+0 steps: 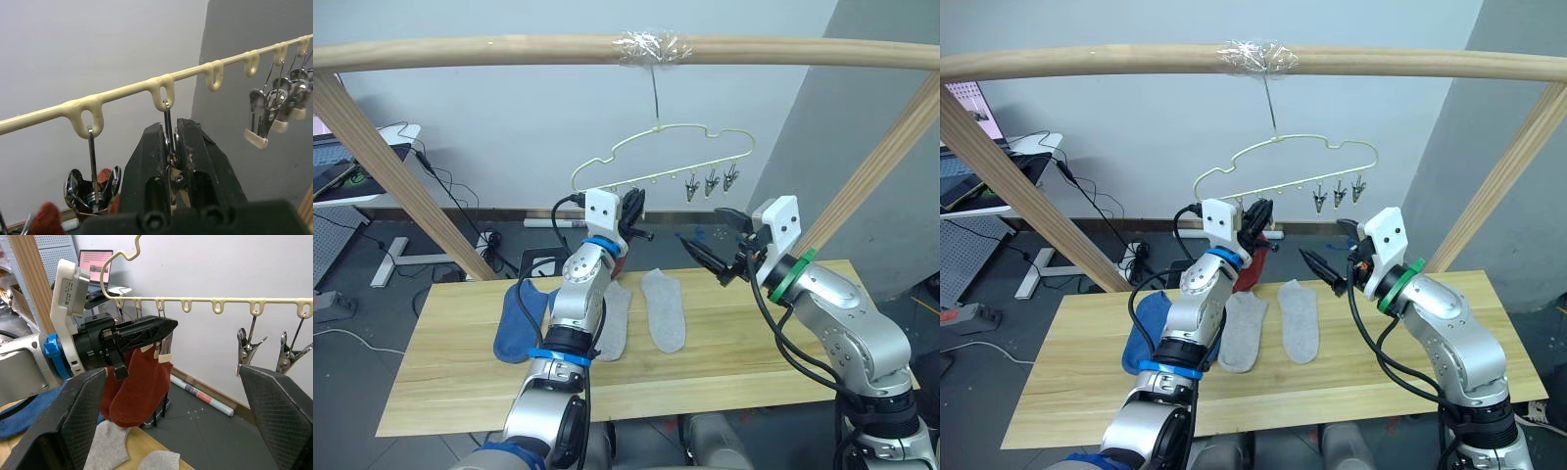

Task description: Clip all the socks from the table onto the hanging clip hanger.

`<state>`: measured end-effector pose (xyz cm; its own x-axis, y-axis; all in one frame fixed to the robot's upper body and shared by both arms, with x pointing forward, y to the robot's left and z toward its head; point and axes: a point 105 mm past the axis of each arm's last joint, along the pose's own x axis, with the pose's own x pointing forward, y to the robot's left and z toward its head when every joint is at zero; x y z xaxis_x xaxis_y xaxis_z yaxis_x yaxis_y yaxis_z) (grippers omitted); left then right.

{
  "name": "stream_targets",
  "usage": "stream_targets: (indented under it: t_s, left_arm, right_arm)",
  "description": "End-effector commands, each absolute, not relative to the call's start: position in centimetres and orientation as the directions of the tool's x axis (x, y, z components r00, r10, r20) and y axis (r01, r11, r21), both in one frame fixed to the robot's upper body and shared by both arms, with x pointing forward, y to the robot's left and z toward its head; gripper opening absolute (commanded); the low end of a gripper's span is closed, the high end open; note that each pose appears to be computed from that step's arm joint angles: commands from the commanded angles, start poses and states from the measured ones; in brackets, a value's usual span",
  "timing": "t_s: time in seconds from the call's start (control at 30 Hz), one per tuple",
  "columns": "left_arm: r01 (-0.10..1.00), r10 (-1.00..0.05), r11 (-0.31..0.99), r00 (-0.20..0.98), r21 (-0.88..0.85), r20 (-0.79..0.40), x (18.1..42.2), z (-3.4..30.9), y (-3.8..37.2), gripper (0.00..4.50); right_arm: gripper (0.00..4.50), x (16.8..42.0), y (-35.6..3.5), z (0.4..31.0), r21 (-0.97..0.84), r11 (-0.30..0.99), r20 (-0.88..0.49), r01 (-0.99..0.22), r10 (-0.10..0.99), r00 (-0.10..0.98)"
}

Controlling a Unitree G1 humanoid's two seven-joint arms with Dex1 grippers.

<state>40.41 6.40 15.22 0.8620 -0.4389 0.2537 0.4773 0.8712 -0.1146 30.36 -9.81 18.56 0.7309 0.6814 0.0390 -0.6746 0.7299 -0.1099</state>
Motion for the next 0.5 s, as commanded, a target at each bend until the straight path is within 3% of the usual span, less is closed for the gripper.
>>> stream_targets:
  t_s: [0.03,0.2,0.3,0.5]
  left_arm:
    - [0.499,-0.453,0.860,0.843,-0.106,0.291,40.1,16.8,6.3,0.07]
    - [0.528,-0.475,0.829,0.838,-0.182,0.270,39.7,17.4,7.8,0.07]
    - [0.577,-0.526,0.775,0.815,-0.258,0.243,39.0,17.9,8.8,0.07]
    - [0.618,-0.589,0.729,0.785,-0.293,0.192,37.4,18.4,10.7,0.07]
  right_arm:
    - [4.50,30.1,-9.5,18.4,-0.142,0.723,0.024,-0.676,0.685,0.728]
    - [4.50,32.0,-9.1,10.8,-0.172,0.743,-0.250,-0.646,0.602,0.758]
    - [4.50,33.9,-8.0,7.2,-0.171,0.752,-0.331,-0.637,0.565,0.756]
    - [4.50,36.4,-5.7,3.6,-0.211,0.701,-0.424,-0.681,0.562,0.710]
